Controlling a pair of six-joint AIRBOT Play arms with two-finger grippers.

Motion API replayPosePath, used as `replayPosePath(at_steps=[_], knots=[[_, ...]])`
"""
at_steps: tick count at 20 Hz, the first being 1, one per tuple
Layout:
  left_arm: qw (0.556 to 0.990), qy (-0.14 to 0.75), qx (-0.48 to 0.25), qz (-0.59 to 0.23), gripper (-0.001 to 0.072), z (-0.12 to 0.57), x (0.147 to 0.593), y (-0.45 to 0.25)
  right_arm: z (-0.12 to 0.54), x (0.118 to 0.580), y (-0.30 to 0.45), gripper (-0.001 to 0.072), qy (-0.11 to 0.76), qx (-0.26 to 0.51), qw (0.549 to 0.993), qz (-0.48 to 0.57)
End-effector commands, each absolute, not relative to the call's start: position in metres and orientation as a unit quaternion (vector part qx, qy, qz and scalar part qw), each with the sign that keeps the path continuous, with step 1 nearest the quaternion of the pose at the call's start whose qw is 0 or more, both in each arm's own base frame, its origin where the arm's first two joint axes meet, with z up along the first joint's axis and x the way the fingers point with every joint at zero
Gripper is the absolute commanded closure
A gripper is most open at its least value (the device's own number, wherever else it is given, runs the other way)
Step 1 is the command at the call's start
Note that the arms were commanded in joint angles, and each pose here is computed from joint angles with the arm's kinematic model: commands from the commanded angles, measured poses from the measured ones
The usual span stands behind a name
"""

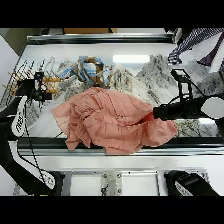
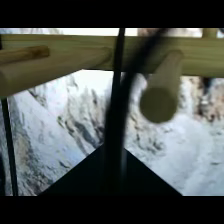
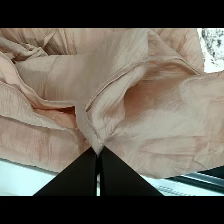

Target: Fold the clothes and pants, and hang the long-sleeved shirts on hangers.

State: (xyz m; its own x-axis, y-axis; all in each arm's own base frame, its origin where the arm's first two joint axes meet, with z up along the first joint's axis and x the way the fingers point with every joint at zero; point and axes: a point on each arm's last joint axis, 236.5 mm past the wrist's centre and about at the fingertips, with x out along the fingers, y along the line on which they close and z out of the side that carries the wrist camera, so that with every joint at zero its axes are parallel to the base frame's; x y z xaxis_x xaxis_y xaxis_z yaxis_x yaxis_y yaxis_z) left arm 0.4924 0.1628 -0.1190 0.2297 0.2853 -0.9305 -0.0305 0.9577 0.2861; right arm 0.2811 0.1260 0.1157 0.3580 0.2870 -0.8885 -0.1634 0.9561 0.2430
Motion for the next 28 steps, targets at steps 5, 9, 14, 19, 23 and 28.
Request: replayPosePath(at_steps=[5,9,14,19,23,28], knots=[[0.774,0.616,0.105,0.104,0.0699,-0.118,0.490,0.164,0.115,0.281,0.126,0.0699,0.550,0.056,0.822,0.137],[0.790,0.594,0.105,0.112,0.0699,-0.086,0.495,0.165,0.115,0.281,0.126,0.0700,0.550,0.056,0.822,0.137],[0.806,0.569,0.116,0.115,0.0700,-0.023,0.488,0.159,0.115,0.281,0.126,0.0700,0.550,0.056,0.822,0.137],[0.808,0.565,0.132,0.099,0.0700,0.007,0.481,0.138,0.115,0.281,0.126,0.0699,0.550,0.056,0.822,0.137],[0.796,0.582,0.147,0.077,0.0699,0.006,0.475,0.116,0.115,0.281,0.126,0.0700,0.550,0.056,0.822,0.137],[0.785,0.595,0.161,0.058,0.0699,0.004,0.470,0.097,0.115,0.281,0.126,0.0700,0.550,0.056,0.822,0.137]])
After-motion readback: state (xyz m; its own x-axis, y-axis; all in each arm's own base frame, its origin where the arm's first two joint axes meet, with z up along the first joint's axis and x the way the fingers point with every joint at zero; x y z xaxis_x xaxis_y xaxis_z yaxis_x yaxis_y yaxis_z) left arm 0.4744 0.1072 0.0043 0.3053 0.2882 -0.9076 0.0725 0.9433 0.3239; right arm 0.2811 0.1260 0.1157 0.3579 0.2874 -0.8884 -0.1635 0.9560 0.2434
